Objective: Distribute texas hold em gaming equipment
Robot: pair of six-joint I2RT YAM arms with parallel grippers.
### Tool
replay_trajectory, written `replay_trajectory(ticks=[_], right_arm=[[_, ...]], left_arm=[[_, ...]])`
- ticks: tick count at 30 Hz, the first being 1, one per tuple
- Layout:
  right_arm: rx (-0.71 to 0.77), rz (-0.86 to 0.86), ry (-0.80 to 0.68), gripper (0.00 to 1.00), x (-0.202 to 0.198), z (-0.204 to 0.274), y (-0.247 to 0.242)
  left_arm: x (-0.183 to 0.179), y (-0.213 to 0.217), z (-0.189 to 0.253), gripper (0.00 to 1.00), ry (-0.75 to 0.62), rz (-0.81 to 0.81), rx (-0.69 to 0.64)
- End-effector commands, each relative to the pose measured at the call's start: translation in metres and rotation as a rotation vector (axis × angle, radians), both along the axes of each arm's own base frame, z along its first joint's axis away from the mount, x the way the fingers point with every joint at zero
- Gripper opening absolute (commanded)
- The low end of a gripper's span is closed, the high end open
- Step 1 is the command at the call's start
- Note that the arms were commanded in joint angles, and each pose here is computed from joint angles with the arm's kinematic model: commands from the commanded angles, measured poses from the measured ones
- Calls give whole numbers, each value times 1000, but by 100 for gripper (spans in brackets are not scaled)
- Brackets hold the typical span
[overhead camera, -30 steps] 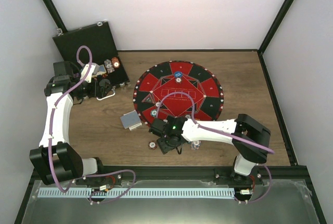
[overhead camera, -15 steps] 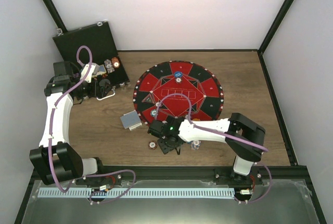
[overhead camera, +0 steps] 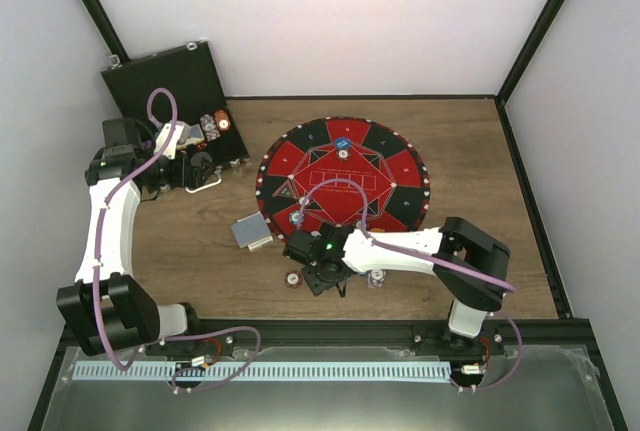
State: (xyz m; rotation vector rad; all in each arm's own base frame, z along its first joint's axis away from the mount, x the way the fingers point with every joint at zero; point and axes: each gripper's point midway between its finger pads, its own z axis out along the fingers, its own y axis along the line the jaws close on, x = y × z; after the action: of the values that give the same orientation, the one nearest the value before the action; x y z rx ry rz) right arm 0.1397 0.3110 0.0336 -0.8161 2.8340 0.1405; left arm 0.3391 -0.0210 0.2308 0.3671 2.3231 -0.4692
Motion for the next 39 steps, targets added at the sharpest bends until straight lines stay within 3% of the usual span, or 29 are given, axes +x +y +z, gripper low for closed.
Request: replay_trajectory(ticks=[1, 15, 24, 32, 39], right_arm=[[23, 0, -32, 52, 5, 14, 9], [5, -4, -33, 33, 4, 9, 2], [21, -13, -82, 18, 18, 39, 2], [63, -69, -187, 17, 78, 88, -11], [110, -226, -356, 17, 201, 131, -44]], left_arm=[[-1, 0, 4, 100, -13, -7, -4], [-1, 0, 4, 100, -14, -7, -4], [-1, -1, 5, 100, -14, -6, -11], [-1, -1, 8, 100, -19, -4, -7], [-1, -2, 9, 100, -16, -4, -18]])
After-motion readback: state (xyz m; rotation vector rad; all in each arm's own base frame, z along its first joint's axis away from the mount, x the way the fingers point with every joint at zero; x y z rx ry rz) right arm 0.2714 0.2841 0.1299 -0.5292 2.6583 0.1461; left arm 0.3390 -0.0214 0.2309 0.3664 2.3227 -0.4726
